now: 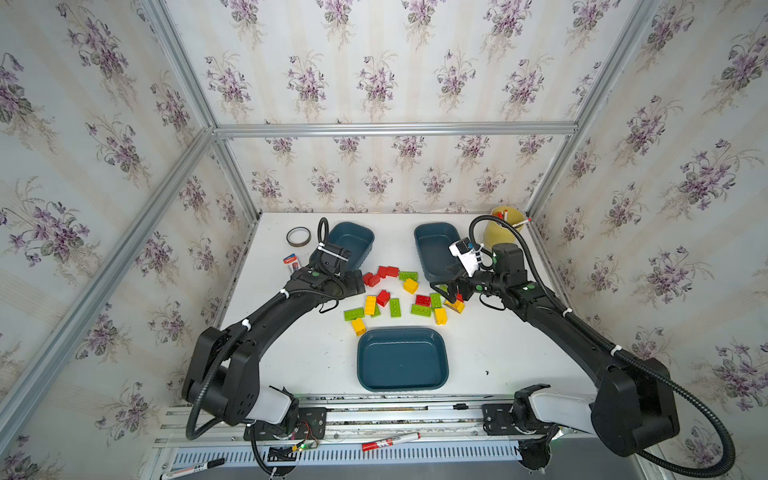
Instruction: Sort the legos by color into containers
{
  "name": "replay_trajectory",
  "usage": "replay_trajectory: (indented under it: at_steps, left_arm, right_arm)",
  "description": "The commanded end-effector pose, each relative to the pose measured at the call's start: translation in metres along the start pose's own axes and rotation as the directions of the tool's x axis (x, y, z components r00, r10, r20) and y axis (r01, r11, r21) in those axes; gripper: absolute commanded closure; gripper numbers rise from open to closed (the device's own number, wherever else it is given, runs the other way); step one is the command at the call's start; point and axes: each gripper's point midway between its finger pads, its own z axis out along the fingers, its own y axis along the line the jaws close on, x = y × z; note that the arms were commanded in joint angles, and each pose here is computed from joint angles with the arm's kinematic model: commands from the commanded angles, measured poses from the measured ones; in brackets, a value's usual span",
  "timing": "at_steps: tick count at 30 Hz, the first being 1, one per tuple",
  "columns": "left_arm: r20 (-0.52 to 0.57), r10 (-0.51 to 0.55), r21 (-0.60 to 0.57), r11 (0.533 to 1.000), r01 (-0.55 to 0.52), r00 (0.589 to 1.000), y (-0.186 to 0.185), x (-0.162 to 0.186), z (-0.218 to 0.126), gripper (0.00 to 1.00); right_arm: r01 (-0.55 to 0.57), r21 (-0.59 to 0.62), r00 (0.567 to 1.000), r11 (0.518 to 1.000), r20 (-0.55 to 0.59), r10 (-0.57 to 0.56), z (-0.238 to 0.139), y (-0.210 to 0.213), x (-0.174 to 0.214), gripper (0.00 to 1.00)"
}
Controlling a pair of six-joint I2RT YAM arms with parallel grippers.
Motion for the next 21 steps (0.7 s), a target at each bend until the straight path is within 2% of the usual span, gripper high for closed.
replay_trajectory:
  at_steps: [1, 5, 8, 13, 18, 21]
  left_arm:
    - [-0.008, -0.020, -0.076, 0.997, 0.020, 1.000, 0.004, 0.002, 0.011, 0.08]
    - [-0.017, -0.008, -0.125, 0.992, 0.005, 1.000, 0.001, 0.002, 0.028, 0.13]
    - [-0.013, -0.003, -0.160, 0.987, 0.001, 1.000, 0.002, -0.001, 0.037, 0.20]
    - [-0.031, -0.008, -0.219, 0.976, 0.001, 0.999, 0.006, 0.003, 0.056, 0.25]
    - [-0.046, 0.000, -0.245, 0.969, -0.011, 0.999, 0.006, 0.005, 0.072, 0.28]
    - [-0.037, 0.000, -0.256, 0.967, -0.010, 0.999, 0.008, 0.005, 0.080, 0.35]
  right_arm:
    - [0.004, -0.027, 1.000, 1.000, 0.013, -0.003, 0.001, 0.005, -0.005, 0.00]
    - [-0.001, -0.037, 1.000, 0.999, 0.005, 0.001, 0.003, 0.007, -0.002, 0.00]
    - [-0.003, -0.038, 1.000, 0.999, 0.001, 0.003, 0.003, 0.007, 0.000, 0.00]
    - [-0.008, -0.036, 1.000, 0.999, -0.008, 0.008, 0.003, 0.007, 0.006, 0.00]
    - [-0.007, -0.031, 1.000, 0.999, -0.010, 0.007, 0.002, 0.007, 0.008, 0.00]
    - [-0.010, -0.026, 1.000, 1.000, -0.016, 0.009, 0.002, 0.007, 0.011, 0.00]
